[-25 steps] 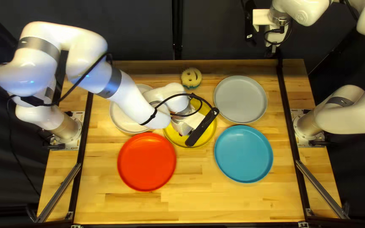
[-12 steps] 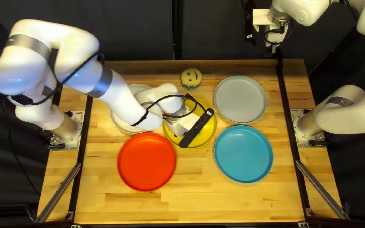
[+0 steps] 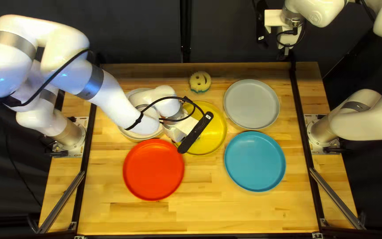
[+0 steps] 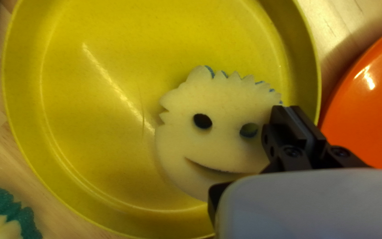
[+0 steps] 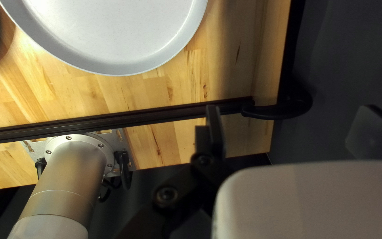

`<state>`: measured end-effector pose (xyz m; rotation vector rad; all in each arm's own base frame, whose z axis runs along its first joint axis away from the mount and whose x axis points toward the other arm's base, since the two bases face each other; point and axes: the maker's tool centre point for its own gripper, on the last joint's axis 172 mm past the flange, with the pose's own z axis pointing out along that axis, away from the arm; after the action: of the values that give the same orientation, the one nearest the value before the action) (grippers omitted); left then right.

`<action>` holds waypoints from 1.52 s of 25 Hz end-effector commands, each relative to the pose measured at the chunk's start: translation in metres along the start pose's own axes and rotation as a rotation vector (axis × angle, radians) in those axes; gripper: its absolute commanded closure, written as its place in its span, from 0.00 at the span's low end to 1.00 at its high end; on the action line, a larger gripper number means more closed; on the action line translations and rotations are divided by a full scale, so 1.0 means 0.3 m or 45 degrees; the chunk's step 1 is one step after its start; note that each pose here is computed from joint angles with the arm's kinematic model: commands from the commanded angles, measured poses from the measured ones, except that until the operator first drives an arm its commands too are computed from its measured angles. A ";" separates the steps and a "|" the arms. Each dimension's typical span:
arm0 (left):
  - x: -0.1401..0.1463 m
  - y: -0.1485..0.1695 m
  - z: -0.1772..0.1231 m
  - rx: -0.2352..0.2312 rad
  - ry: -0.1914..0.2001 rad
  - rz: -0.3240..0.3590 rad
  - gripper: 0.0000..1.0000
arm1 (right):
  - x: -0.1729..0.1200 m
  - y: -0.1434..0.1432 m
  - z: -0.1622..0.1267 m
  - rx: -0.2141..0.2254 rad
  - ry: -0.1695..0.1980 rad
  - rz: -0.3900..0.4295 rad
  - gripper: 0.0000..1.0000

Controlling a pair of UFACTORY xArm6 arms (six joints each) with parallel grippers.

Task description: Pick up sponge and scrub the plate

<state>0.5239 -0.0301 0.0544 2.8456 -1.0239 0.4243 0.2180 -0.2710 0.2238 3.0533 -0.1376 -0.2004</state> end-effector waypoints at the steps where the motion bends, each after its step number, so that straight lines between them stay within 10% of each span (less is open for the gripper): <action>1: -0.003 -0.103 0.011 -0.003 0.007 -0.005 1.00 | 0.000 0.000 0.000 0.000 0.000 0.000 0.00; 10: -0.001 -0.228 0.032 -0.021 0.017 -0.004 1.00 | 0.000 0.000 0.000 0.000 0.000 0.000 0.00; 27: -0.197 0.063 -0.035 -0.065 -0.012 -0.061 1.00 | 0.000 0.000 0.000 0.000 0.000 0.000 0.00; 38: -0.217 -0.094 -0.041 -0.056 -0.023 -0.092 1.00 | 0.000 0.000 0.000 0.000 0.000 0.000 0.00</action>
<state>0.4823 0.0231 0.0499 2.8410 -0.9180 0.3688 0.2180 -0.2710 0.2238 3.0533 -0.1376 -0.2004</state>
